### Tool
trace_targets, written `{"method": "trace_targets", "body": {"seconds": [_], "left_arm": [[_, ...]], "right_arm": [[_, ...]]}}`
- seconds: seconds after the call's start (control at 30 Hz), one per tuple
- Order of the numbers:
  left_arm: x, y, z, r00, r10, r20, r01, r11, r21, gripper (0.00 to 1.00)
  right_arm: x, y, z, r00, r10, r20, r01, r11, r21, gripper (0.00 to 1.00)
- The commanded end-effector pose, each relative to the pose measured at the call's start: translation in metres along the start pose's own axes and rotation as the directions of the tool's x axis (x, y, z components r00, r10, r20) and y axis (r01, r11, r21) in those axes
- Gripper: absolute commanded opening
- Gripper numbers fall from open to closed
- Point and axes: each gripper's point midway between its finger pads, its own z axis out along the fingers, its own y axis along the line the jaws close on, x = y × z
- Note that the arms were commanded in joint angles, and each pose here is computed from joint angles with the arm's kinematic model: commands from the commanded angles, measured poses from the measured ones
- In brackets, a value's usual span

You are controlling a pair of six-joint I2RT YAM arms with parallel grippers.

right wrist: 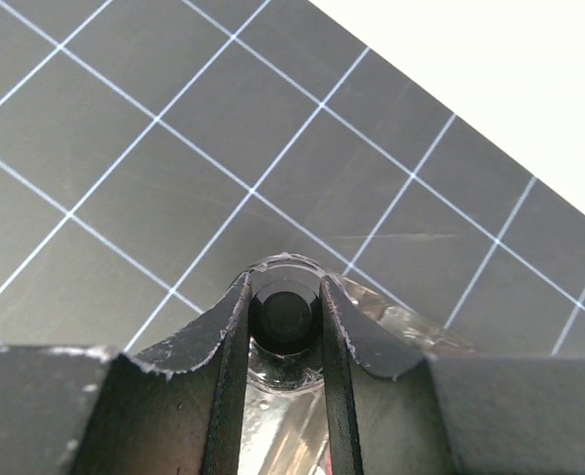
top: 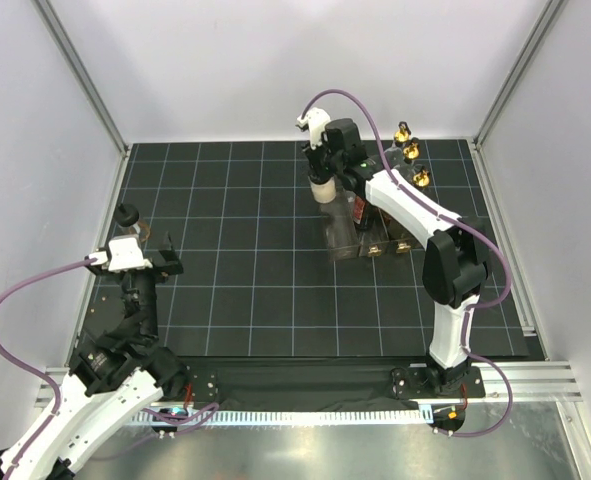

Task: Organize the condiment bottles
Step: Place the bottle in the storage box.

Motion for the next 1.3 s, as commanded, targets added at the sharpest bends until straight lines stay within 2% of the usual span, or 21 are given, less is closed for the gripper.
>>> {"method": "trace_targets", "body": {"seconds": [0.0, 0.87, 1.07, 1.2, 1.27], "left_arm": [[-0.007, -0.001, 0.003, 0.999, -0.028, 0.023, 0.028, 1.0, -0.006, 1.0], [-0.006, -0.003, 0.003, 1.0, -0.024, 0.02, 0.024, 1.0, 0.0, 1.0], [-0.006, -0.003, 0.003, 1.0, -0.022, 0.02, 0.022, 1.0, 0.002, 1.0], [-0.006, -0.003, 0.003, 1.0, -0.022, 0.021, 0.022, 1.0, 0.003, 1.0], [-0.006, -0.003, 0.004, 1.0, -0.02, 0.017, 0.02, 1.0, 0.001, 1.0]], "right_arm": [[-0.057, -0.029, -0.022, 0.985, -0.039, 0.166, 0.021, 0.994, 0.112, 0.04], [0.0, -0.041, 0.009, 0.998, -0.048, 0.042, 0.04, 0.985, 0.169, 0.04], [0.006, -0.042, 0.012, 0.999, -0.042, 0.031, 0.036, 0.984, 0.173, 0.08], [0.013, -0.042, 0.017, 0.999, -0.035, 0.018, 0.032, 0.984, 0.177, 0.13], [0.016, -0.043, 0.019, 0.999, -0.031, 0.011, 0.029, 0.983, 0.181, 0.2]]}}
